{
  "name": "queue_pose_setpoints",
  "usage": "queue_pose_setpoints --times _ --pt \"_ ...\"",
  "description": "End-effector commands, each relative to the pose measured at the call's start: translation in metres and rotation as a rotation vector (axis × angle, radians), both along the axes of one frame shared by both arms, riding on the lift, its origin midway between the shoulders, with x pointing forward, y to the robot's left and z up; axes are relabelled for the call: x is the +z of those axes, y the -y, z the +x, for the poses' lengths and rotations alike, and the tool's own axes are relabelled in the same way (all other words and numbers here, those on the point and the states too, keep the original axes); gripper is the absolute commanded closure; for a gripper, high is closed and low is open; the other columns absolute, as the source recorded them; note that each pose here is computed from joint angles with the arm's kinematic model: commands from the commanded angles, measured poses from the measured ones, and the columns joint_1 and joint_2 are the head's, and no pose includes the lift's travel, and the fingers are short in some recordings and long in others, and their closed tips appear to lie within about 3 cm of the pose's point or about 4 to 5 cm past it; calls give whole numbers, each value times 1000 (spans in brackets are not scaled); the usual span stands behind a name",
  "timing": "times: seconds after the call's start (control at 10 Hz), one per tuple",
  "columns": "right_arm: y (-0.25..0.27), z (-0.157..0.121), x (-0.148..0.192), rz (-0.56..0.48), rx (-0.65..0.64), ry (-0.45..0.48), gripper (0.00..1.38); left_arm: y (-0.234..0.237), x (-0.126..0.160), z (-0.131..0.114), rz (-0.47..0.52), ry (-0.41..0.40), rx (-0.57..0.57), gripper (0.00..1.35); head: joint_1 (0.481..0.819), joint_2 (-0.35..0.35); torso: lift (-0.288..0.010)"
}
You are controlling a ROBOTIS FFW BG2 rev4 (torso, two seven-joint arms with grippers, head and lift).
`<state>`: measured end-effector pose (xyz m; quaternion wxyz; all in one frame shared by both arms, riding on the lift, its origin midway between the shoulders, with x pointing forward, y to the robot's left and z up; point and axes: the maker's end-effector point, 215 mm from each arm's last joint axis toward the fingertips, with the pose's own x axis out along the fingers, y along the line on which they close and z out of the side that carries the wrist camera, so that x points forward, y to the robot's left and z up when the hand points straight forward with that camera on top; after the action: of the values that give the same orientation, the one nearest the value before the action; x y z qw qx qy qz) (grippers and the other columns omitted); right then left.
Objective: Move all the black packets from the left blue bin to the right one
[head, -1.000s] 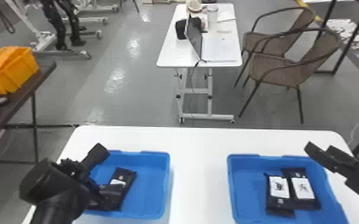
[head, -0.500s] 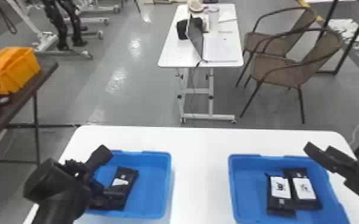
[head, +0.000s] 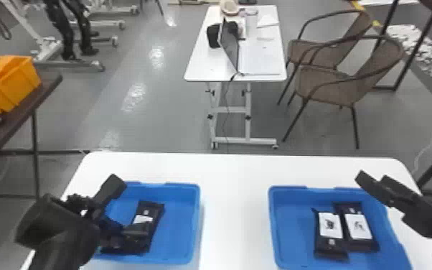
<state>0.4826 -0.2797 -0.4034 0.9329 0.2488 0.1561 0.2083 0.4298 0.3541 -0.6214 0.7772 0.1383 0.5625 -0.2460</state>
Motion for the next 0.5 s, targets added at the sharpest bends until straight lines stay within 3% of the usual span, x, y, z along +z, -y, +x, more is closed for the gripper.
queue_pose_setpoints --times 0.0,0.1,0.3,0.4 --pt "-1 1 1 2 0 2 136 -3 -1 -2 -2 -3 9 743 695 91 0" --pt "-1 1 0 3 2 1 136 0 -1 -2 4 -9 -9 907 695 93 0" --pt "-3 1 1 7 5 2 136 9 7 -5 -41 -27 -33 946 695 92 0" --pt "-5 1 1 7 8 2 136 14 26 -2 -51 -9 -40 946 695 89 0"
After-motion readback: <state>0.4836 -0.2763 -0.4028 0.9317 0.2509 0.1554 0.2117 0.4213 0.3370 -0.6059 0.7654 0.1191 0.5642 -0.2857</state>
